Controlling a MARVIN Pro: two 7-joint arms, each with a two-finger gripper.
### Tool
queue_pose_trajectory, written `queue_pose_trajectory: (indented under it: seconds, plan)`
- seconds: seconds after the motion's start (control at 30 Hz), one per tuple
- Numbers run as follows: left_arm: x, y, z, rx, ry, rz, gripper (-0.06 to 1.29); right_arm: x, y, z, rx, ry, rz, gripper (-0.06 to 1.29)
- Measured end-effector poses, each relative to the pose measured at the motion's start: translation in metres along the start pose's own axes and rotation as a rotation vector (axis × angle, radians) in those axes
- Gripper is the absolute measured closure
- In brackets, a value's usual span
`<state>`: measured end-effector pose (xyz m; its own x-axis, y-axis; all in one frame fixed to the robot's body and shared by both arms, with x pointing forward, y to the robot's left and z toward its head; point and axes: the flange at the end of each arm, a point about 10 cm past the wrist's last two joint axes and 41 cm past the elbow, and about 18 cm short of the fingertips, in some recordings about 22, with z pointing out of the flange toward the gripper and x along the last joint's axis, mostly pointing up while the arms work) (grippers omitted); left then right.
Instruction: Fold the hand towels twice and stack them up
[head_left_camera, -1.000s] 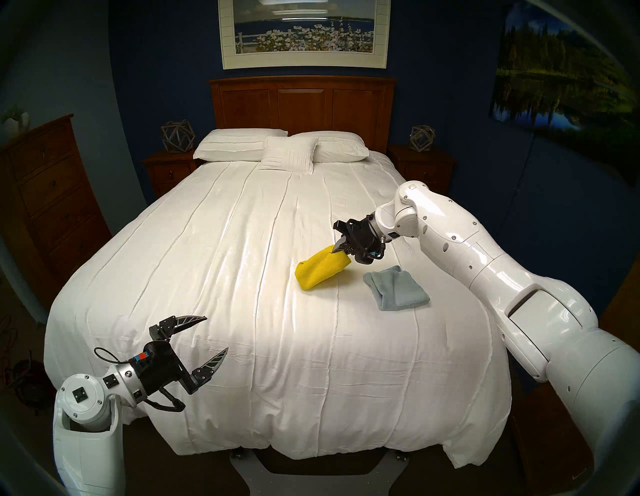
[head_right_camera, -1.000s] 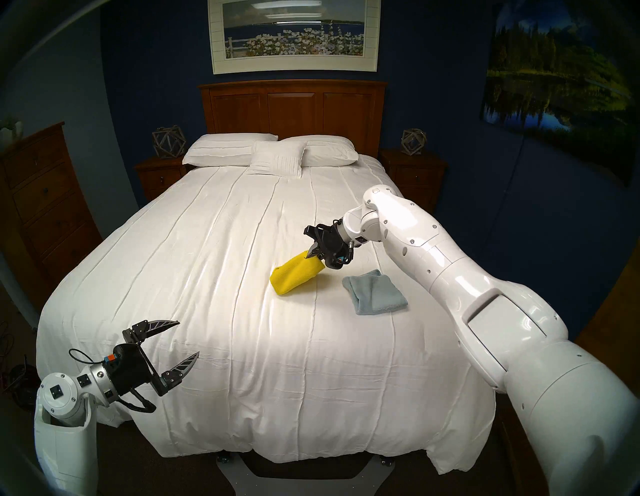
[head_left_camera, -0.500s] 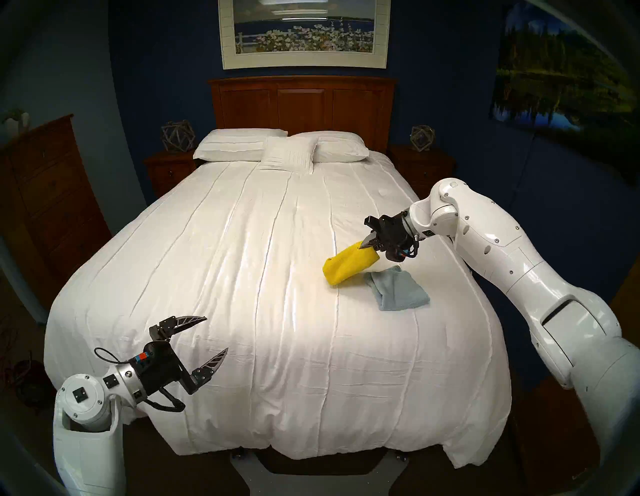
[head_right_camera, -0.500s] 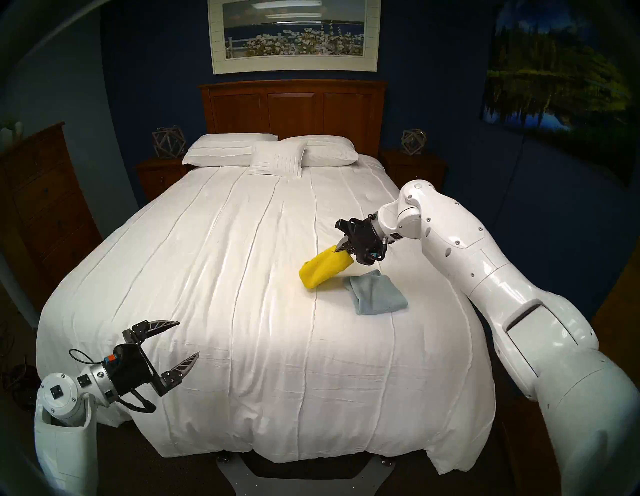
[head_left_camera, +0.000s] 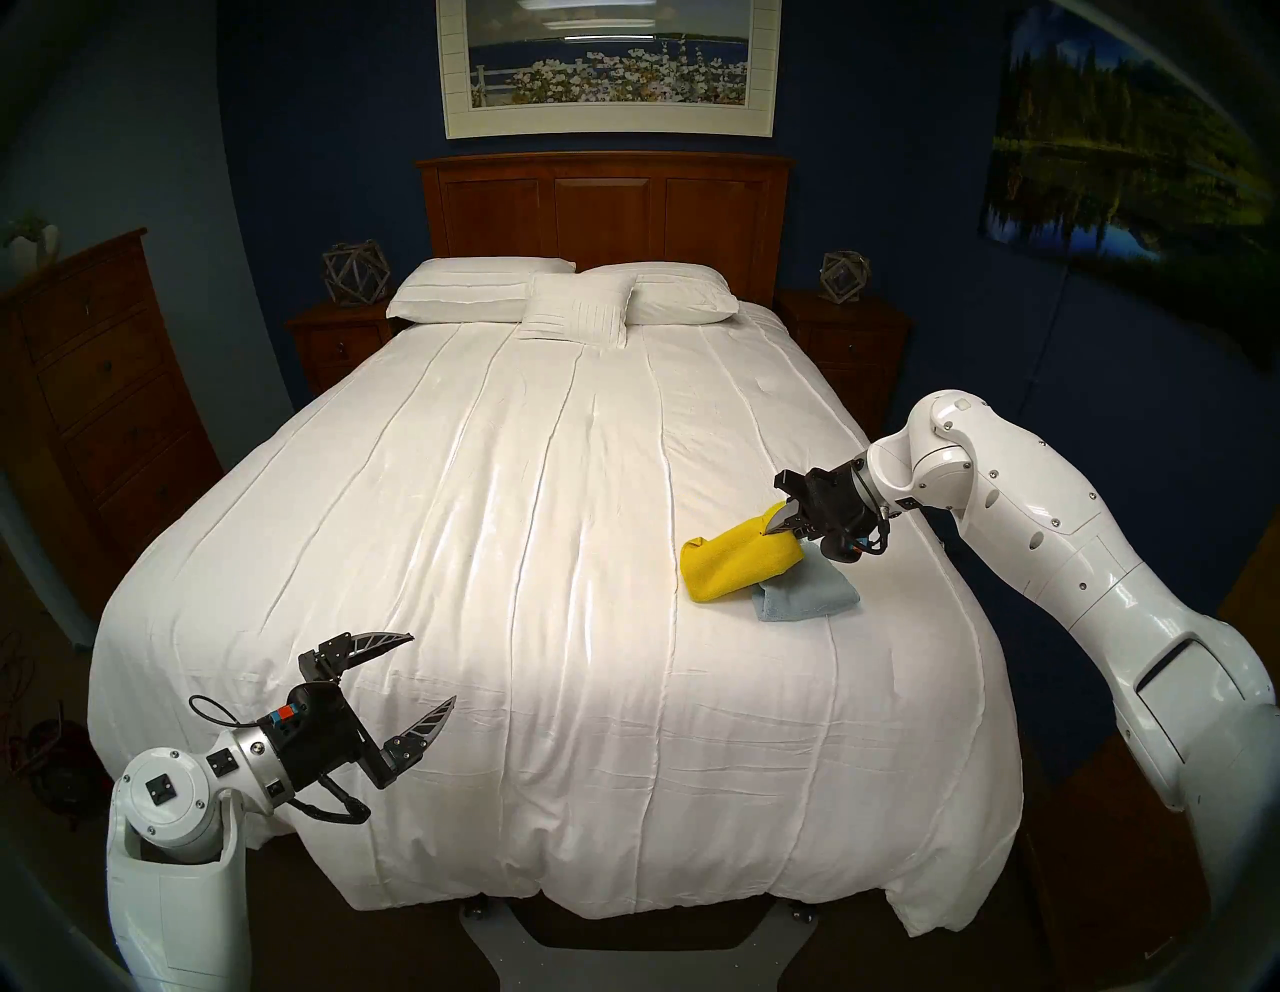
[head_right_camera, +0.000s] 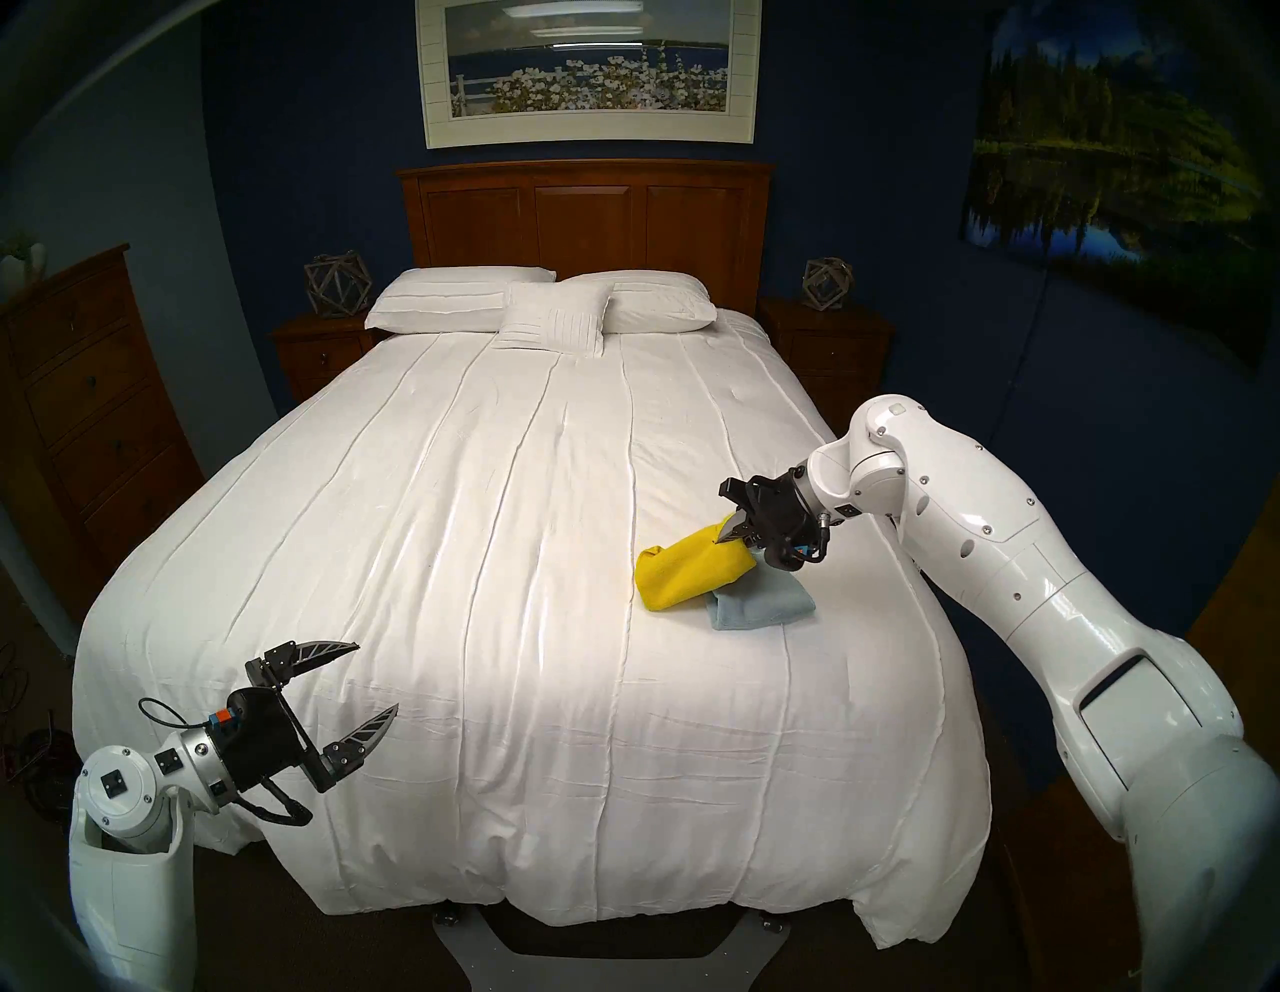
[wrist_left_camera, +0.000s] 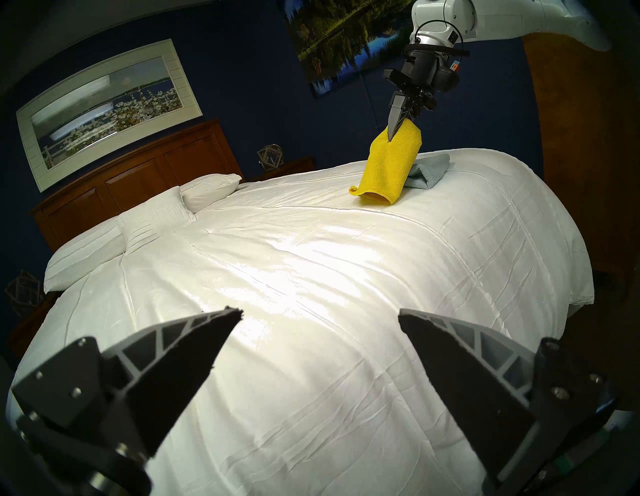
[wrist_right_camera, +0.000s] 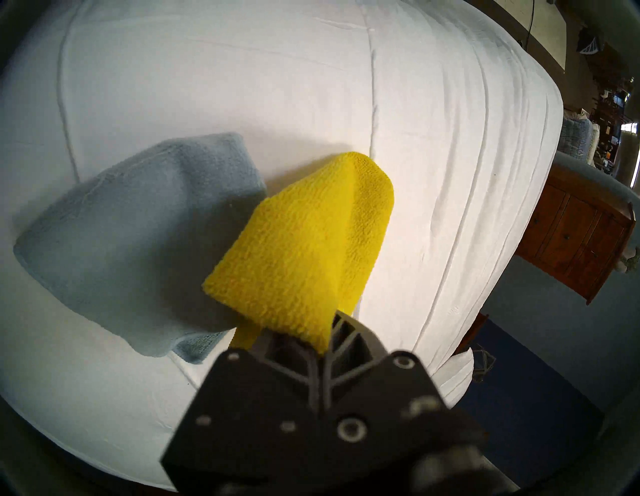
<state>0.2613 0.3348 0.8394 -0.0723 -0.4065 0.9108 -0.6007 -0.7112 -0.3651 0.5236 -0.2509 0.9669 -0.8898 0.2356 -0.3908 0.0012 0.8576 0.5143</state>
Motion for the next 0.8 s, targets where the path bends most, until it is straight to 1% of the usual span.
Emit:
queue_pose_trajectory:
  seconds: [0.3, 0.47, 0.67, 0.8]
  plan:
    - [0.0, 0.0, 0.0, 0.0, 0.0, 0.0, -0.04, 0.008, -0.021, -0.033, 0.021, -0.019, 0.011, 1.25]
    - [0.0, 0.0, 0.0, 0.0, 0.0, 0.001, -0.04, 0.016, -0.033, -0.043, 0.041, -0.012, 0.022, 1.25]
    - [0.0, 0.0, 0.0, 0.0, 0.0, 0.001, -0.04, 0.034, -0.046, -0.054, 0.06, 0.017, 0.031, 1.25]
    - [0.0, 0.0, 0.0, 0.0, 0.0, 0.002, -0.04, 0.05, -0.048, -0.057, 0.058, 0.051, 0.023, 1.25]
